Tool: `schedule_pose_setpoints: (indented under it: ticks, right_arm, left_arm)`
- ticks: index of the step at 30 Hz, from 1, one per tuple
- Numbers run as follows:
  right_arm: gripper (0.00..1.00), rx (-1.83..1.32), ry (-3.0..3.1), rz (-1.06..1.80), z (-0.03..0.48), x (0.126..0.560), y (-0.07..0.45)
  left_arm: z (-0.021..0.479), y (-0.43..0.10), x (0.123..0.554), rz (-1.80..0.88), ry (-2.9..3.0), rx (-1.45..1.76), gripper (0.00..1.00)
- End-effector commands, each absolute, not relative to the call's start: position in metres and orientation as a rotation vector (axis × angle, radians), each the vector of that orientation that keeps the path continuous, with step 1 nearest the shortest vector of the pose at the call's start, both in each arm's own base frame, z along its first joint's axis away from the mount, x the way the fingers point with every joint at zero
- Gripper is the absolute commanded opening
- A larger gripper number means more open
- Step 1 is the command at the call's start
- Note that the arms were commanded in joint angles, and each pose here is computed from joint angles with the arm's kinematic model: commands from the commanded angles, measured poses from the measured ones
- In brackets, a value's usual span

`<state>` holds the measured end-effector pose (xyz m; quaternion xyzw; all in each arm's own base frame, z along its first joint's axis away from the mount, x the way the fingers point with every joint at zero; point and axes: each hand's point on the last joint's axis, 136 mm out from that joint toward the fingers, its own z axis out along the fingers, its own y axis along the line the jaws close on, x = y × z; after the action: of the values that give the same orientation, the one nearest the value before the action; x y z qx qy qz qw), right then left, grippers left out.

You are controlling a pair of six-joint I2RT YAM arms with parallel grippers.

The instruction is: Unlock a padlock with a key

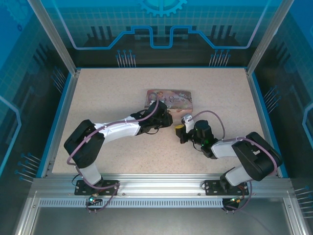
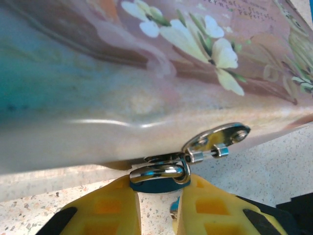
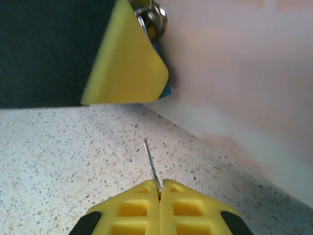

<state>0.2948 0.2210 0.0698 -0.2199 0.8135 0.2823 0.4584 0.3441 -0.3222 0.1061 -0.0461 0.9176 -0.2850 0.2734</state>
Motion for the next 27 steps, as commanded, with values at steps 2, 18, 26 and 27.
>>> schedule_pose_setpoints:
  ticks: [2,18,26,27]
  right_arm:
    - [0.00,-0.536,1.938,0.733,0.085,0.303,0.227]
    - [0.00,-0.558,1.900,0.762,0.097,0.296,0.220]
    - [0.00,-0.577,1.891,0.781,0.101,0.291,0.221]
    - [0.00,-0.576,1.891,0.783,0.101,0.291,0.221]
  left_arm:
    - [0.138,-0.329,0.347,-0.883,2.386,-0.139,0.03]
    - [0.152,-0.331,0.337,-1.001,2.397,-0.174,0.00]
    - [0.157,-0.328,0.330,-1.051,2.418,-0.180,0.00]
    - [0.157,-0.326,0.330,-1.052,2.416,-0.185,0.00]
